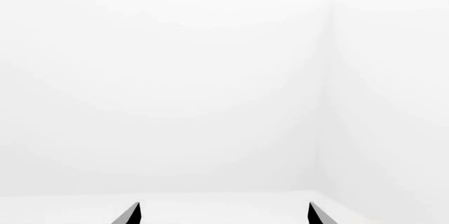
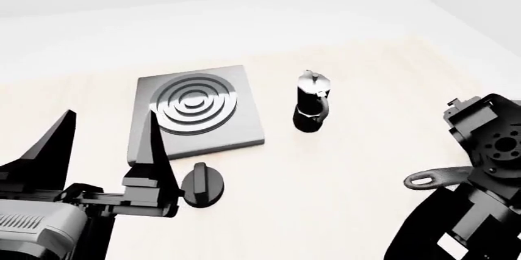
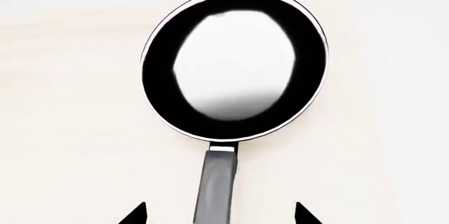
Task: Put the frying pan on the stove.
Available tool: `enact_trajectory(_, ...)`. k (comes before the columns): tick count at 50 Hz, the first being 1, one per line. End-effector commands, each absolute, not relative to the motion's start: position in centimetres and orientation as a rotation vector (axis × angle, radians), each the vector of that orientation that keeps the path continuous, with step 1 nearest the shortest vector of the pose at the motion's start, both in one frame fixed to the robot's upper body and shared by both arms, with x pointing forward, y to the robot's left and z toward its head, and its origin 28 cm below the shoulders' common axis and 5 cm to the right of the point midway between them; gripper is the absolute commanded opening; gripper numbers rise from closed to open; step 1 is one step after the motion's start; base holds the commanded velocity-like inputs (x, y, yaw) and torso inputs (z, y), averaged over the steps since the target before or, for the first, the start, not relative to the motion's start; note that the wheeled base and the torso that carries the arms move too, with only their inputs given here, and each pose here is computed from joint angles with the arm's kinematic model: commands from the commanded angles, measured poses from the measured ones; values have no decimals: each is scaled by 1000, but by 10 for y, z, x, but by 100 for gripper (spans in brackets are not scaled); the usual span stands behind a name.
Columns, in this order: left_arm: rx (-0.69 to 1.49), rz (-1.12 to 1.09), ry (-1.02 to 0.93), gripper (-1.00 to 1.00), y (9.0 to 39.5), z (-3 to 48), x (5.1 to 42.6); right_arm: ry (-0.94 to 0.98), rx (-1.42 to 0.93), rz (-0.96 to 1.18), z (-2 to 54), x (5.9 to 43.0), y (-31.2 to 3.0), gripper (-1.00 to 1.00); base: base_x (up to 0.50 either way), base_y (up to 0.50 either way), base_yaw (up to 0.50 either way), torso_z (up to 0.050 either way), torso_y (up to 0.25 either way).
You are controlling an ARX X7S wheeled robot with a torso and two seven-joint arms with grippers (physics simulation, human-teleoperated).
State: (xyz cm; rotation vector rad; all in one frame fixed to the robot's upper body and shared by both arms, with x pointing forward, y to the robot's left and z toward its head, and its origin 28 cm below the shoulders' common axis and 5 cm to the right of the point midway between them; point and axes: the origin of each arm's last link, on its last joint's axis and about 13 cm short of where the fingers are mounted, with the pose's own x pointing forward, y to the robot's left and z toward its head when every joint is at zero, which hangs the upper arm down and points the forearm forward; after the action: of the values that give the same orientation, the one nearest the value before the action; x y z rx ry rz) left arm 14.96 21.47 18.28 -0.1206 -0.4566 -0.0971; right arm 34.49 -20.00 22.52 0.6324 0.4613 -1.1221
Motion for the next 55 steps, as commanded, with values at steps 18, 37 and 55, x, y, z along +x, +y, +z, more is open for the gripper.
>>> enact_trajectory(18,-122,-105,-433,100,213,177,153,498,554,-1178,225,362,-214,100,0,0,0,0,0)
enact_trajectory(37,-112,-121,-410,100,209,170,154,530,576,-1183,209,360,-229,100,0,0,0,0,0)
enact_trajectory(55,-113,-124,-406,100,209,170,155,569,570,-1135,192,370,-223,100,0,0,0,0,0)
